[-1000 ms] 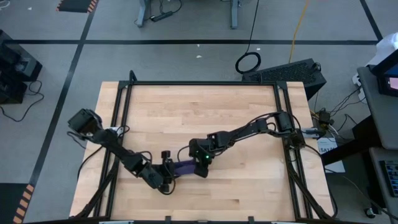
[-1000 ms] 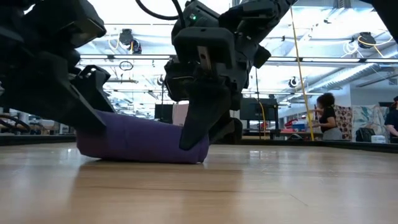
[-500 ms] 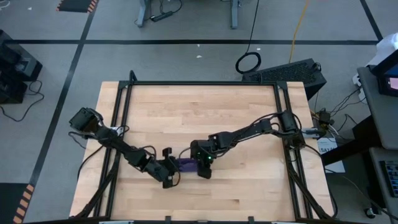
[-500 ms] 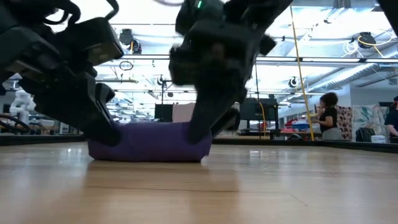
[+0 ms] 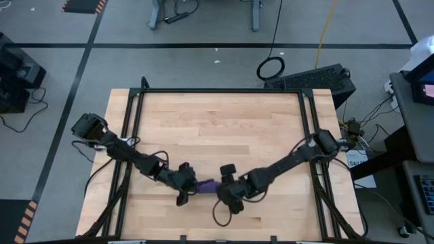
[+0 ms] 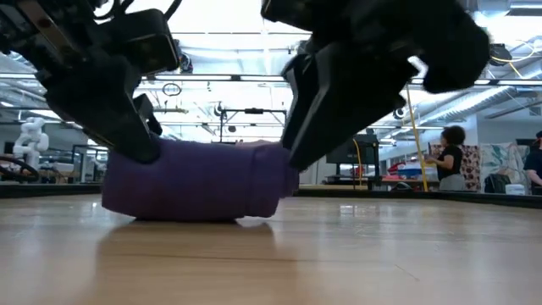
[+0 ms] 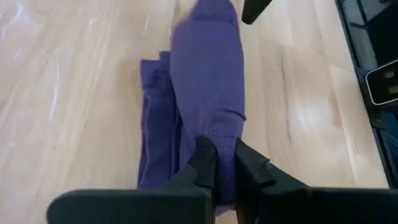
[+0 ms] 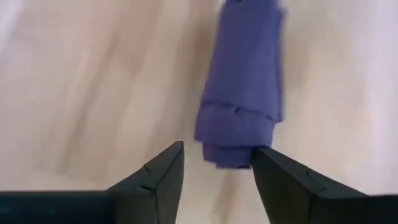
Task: Roll towel into tight, uniform cylinder
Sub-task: Roll the purple towel on the table
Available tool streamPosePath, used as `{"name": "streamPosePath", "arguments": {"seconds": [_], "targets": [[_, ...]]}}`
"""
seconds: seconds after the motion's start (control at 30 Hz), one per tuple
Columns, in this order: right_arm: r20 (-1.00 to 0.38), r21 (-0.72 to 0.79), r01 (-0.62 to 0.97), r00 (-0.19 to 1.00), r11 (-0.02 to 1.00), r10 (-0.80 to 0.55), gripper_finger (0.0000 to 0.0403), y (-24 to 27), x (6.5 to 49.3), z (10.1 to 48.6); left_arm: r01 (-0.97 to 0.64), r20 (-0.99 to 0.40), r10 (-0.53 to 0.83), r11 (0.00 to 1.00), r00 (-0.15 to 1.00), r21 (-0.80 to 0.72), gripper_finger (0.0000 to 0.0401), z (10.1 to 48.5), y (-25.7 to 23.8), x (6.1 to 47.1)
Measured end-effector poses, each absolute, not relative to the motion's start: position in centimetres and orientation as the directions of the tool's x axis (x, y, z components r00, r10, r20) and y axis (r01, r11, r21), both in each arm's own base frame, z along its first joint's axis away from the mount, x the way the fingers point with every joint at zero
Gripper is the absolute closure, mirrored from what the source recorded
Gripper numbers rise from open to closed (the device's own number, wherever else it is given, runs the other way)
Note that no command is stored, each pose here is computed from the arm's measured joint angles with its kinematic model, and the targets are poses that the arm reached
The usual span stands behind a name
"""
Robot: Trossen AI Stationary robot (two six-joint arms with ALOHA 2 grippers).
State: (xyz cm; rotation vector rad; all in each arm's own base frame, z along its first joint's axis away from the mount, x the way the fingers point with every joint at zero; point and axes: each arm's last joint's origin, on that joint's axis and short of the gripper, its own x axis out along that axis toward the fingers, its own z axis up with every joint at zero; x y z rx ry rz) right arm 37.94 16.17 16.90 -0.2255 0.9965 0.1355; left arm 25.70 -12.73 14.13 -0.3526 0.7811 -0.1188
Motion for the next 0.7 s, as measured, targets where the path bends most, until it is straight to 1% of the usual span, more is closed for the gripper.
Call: {"name": "streamPosePath", "arguments": {"seconds": [0.1, 0.2, 0.23, 0.33, 0.47, 0.53, 0.63, 0.7], "targets": [[-0.808, -0.233, -0.174, 0.582, 0.957, -0.091, 0.0215, 17.0, 37.6, 17.0, -0.037, -0.674, -0.228, 0.934, 0.703, -0.356, 0.0376, 13.9, -12.2, 25.7], [-0.772, -0.310, -0.171, 0.619, 0.935, -0.142, 0.0206, 17.8, 37.4, 17.2, -0.071, -0.698, -0.234, 0.923, 0.677, -0.379, 0.0376, 12.9, -11.3, 25.4], [-0.767, -0.326, -0.178, 0.624, 0.928, -0.150, 0.0204, 18.0, 37.3, 17.3, -0.084, -0.703, -0.238, 0.917, 0.670, -0.390, 0.0376, 12.5, -11.0, 25.2], [-0.754, -0.373, -0.207, 0.636, 0.904, -0.165, 0.0201, 18.6, 37.0, 17.4, -0.076, -0.664, -0.268, 0.895, 0.698, -0.440, 0.0376, 12.0, -10.3, 24.8], [-0.716, -0.425, -0.264, 0.684, 0.866, -0.143, 0.0202, 19.3, 37.3, 17.6, -0.047, -0.594, -0.308, 0.862, 0.743, -0.506, 0.0376, 11.7, -9.6, 24.6], [-0.692, -0.444, -0.279, 0.710, 0.851, -0.128, 0.0202, 19.5, 37.8, 17.3, -0.054, -0.590, -0.315, 0.851, 0.744, -0.522, 0.0376, 11.5, -9.2, 24.4], [-0.676, -0.464, -0.287, 0.726, 0.838, -0.125, 0.0202, 19.4, 38.7, 16.0, -0.070, -0.593, -0.324, 0.837, 0.737, -0.543, 0.0376, 11.1, -8.6, 24.1], [-0.683, -0.484, -0.278, 0.713, 0.830, -0.159, 0.0202, 18.9, 39.1, 15.1, -0.100, -0.605, -0.319, 0.826, 0.730, -0.555, 0.0376, 10.8, -8.2, 23.9]]}}
